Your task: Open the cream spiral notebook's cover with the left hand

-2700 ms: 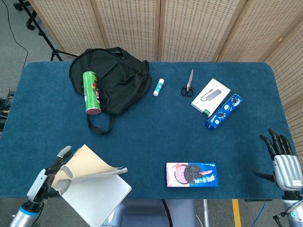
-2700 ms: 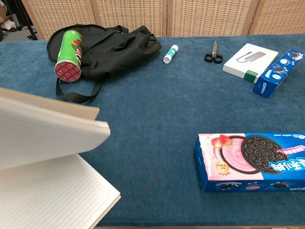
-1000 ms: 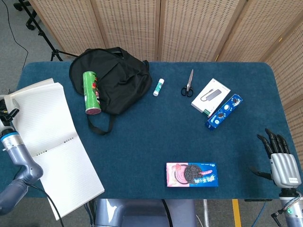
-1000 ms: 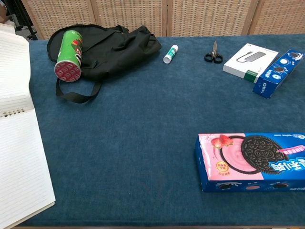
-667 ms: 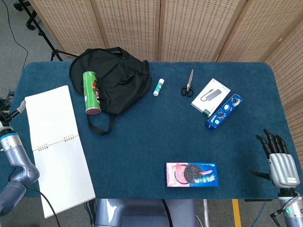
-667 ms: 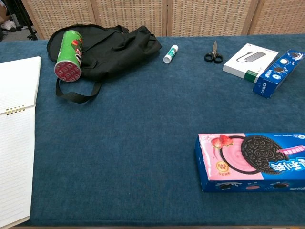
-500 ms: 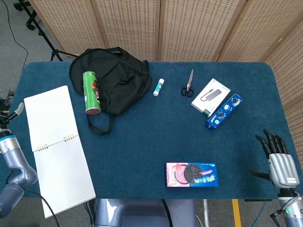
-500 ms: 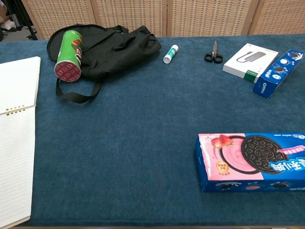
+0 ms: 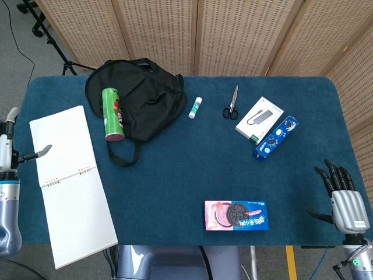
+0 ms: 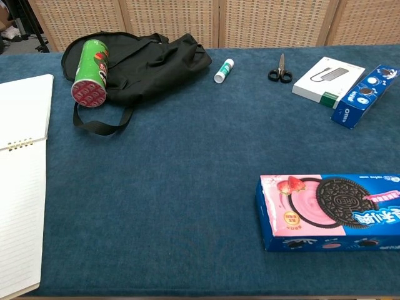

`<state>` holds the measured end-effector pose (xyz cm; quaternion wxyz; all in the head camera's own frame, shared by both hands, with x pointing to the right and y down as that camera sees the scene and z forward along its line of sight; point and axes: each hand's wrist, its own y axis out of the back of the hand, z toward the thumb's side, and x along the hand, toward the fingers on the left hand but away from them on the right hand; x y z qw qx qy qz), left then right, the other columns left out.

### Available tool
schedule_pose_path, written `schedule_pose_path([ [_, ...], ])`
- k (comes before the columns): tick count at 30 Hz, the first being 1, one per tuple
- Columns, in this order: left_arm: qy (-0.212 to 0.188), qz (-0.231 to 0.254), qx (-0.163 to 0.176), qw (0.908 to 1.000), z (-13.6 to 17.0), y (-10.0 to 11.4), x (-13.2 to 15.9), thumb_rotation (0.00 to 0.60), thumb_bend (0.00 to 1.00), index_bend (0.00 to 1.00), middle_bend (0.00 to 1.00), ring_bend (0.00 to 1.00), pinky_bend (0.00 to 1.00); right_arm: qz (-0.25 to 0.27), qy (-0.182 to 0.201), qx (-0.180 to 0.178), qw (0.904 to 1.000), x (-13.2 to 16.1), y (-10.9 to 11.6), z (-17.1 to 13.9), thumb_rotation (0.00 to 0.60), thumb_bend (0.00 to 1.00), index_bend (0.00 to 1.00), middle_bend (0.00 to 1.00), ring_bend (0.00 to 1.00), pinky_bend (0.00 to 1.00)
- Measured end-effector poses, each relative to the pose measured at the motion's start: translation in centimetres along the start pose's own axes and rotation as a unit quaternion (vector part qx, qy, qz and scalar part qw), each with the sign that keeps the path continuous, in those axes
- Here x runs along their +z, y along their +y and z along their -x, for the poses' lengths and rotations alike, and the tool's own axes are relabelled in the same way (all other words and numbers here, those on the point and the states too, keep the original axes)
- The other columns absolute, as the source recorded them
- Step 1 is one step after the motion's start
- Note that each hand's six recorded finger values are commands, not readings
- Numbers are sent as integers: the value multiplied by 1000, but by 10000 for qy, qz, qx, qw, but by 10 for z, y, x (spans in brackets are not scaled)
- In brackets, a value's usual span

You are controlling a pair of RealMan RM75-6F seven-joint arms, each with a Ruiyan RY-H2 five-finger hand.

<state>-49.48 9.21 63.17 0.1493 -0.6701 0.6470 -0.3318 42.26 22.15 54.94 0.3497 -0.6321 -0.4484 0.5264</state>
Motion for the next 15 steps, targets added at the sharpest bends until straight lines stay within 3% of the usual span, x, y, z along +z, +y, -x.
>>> schedule_pose_path([
  [7,-75,-1145,-833,9899,51,2,21,600,117,0,0,0,0,17,13,-38,10000,2,3,-1,600,0,114,0,0,0],
  [15,127,-2449,-1243,9615,100,7,29,600,100,0,0,0,0,34,58,-32,10000,5,2,-1,600,0,114,0,0,0],
])
